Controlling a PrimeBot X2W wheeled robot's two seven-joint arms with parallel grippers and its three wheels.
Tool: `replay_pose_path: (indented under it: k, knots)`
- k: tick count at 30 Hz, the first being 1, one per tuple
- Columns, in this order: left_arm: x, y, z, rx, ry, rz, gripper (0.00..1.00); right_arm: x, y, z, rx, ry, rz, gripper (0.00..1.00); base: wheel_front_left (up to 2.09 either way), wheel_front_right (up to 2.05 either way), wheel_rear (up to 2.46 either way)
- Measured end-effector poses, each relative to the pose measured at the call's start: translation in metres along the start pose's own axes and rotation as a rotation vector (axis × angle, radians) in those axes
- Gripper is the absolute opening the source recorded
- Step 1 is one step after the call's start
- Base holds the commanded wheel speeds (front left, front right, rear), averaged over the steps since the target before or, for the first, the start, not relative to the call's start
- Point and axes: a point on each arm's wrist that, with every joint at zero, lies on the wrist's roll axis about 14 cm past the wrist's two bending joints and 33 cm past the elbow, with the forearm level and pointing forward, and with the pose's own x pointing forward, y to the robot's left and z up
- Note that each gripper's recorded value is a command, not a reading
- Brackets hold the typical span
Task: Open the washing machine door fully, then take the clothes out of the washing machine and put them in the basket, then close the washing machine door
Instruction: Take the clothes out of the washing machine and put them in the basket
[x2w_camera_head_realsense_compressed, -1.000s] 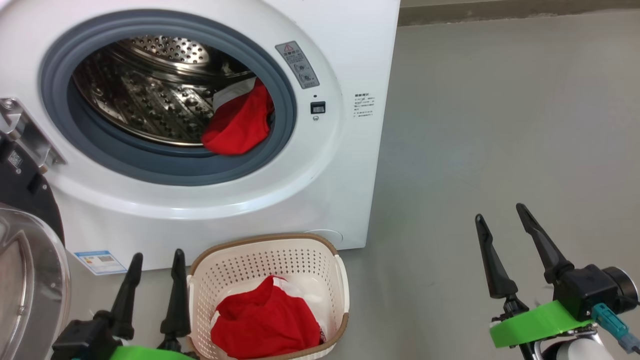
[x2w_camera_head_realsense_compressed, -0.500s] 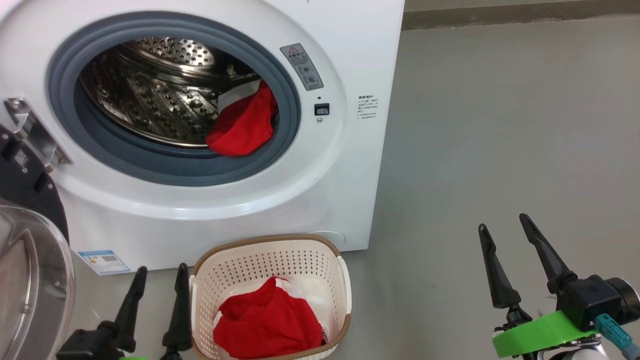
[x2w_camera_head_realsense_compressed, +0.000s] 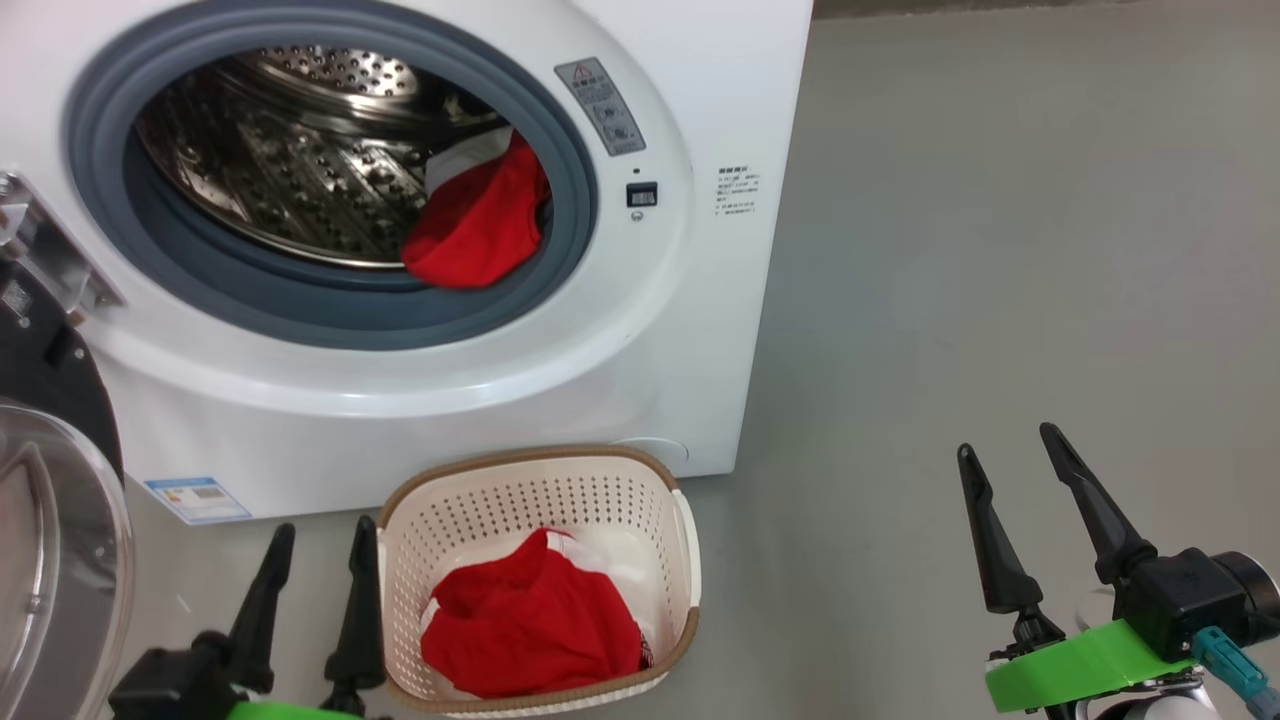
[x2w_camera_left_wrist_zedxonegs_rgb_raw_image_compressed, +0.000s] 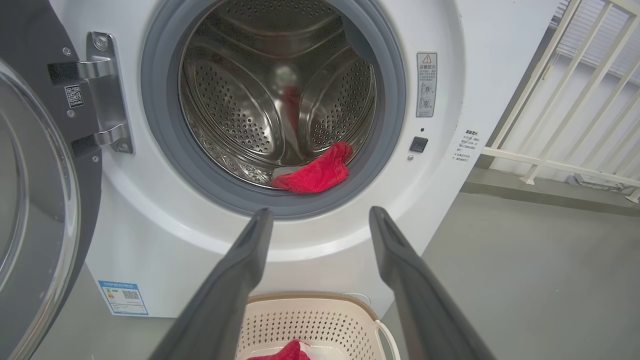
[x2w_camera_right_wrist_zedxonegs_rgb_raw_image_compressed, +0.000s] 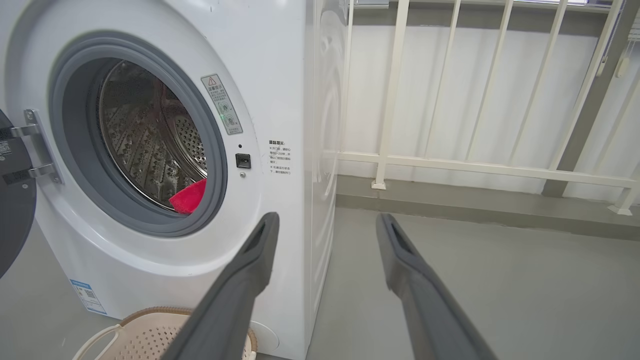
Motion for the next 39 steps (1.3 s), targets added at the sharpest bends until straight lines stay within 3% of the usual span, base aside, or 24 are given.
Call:
replay_pose_path:
  k: [16, 39]
  knots:
    - [0.061, -0.012, -0.011, -0.036, 0.004, -0.033, 1.0, 0.026, 0.001, -0.025, -0.014, 0.055, 0.012, 1.0, 0.0, 0.0, 0.0]
    - [0.196, -0.006, -0.035, -0.106, -0.003, -0.067, 1.0, 0.074, 0.011, -0.095, 0.007, 0.179, 0.06, 1.0, 0.0, 0.0, 0.0]
